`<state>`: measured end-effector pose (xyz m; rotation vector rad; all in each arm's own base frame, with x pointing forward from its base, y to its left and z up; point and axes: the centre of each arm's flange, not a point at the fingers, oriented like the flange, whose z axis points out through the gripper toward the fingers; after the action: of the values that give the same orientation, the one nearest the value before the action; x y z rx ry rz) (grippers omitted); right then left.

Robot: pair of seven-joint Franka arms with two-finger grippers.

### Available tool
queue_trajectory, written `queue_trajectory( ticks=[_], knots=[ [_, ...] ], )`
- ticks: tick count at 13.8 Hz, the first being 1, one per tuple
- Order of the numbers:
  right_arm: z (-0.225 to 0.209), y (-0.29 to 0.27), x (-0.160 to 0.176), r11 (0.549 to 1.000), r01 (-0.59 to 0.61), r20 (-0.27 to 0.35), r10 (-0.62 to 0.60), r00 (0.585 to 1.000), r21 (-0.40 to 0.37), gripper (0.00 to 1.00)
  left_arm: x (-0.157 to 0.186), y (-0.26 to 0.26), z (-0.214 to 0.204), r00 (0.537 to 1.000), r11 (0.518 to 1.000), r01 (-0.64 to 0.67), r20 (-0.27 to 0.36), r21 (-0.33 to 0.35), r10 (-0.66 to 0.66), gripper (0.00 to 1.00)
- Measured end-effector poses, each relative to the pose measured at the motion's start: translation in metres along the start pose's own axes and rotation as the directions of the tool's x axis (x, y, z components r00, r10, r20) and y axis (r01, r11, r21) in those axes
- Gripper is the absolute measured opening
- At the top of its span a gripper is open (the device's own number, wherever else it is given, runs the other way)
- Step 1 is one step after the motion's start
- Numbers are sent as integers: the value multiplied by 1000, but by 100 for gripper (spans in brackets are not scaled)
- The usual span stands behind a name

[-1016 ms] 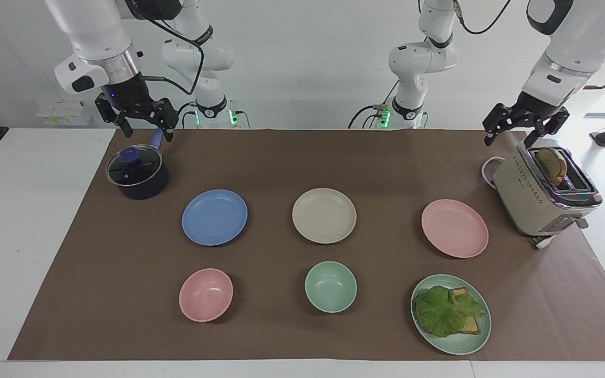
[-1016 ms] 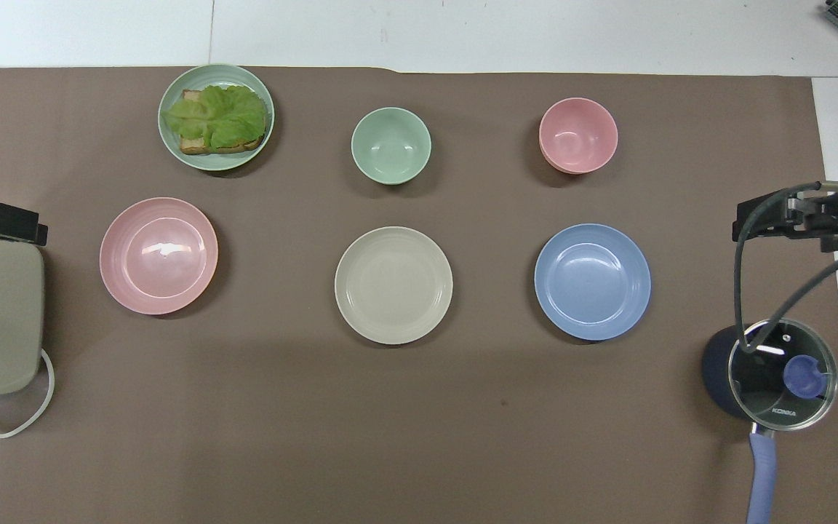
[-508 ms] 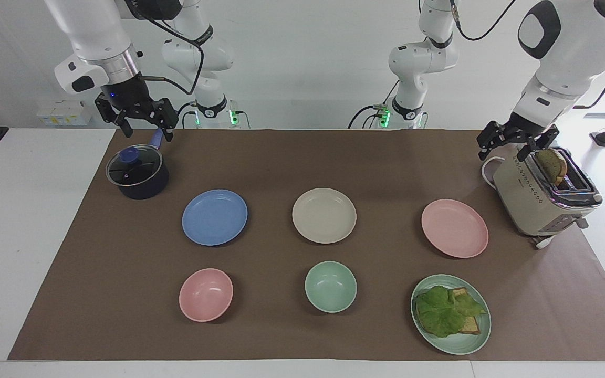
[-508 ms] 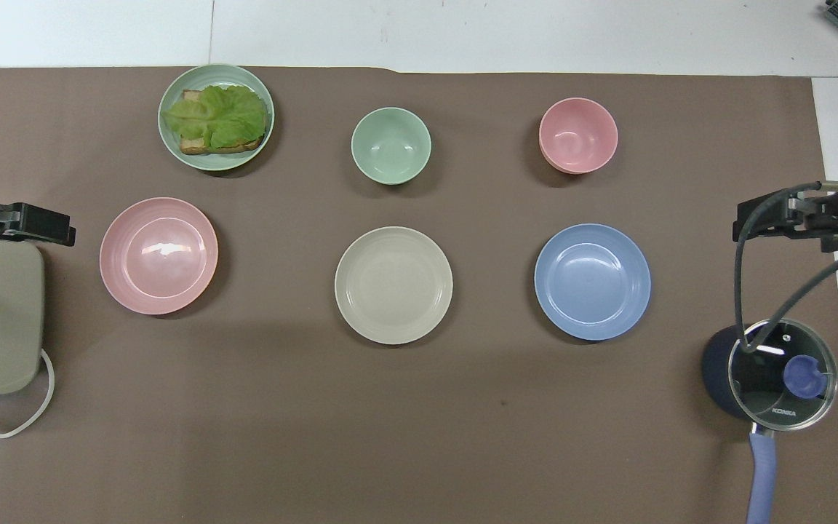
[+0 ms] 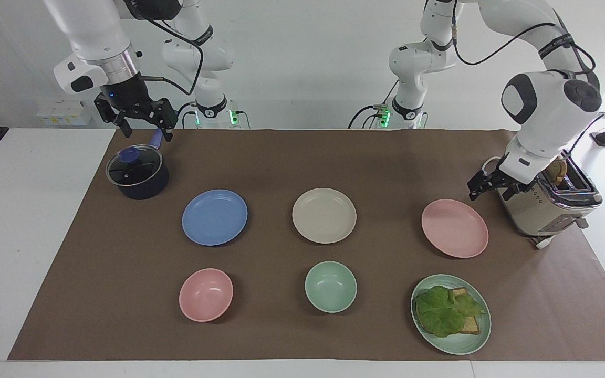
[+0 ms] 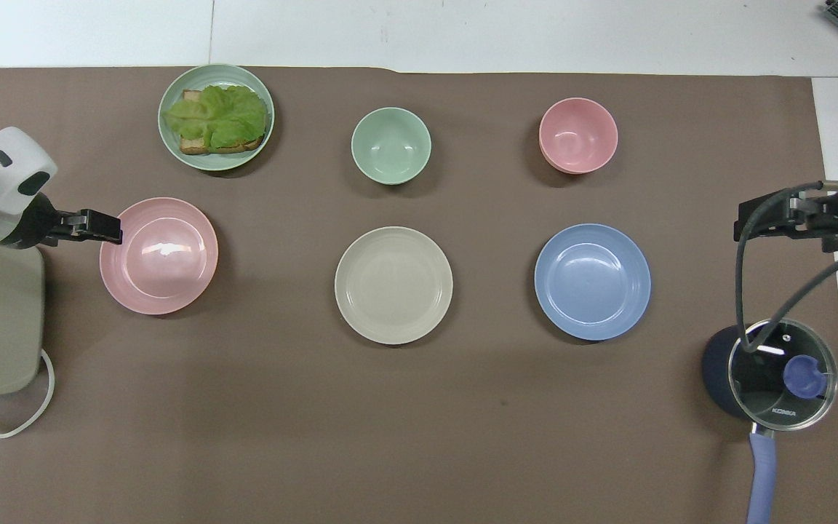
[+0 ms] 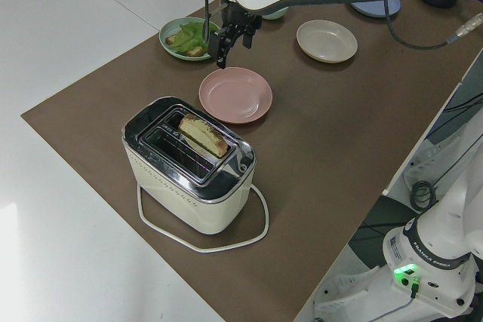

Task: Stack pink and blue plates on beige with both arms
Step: 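Reach the left gripper to the pink plate rim and grasp it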

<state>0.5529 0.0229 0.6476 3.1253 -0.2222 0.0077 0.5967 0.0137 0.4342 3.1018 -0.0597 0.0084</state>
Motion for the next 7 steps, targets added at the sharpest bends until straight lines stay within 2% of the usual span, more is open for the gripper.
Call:
queue_trajectory(
  ticks=[3,7],
  knots=[
    [0,0,0,1000,0,0,0,1000,0,100,4,-21,48,999,999,35,-8,-5,-35,100],
    [0,1,0,1000,-2,1,2,1000,0,100,-1,-55,79,996,996,92,19,-10,-92,100]
  ],
)
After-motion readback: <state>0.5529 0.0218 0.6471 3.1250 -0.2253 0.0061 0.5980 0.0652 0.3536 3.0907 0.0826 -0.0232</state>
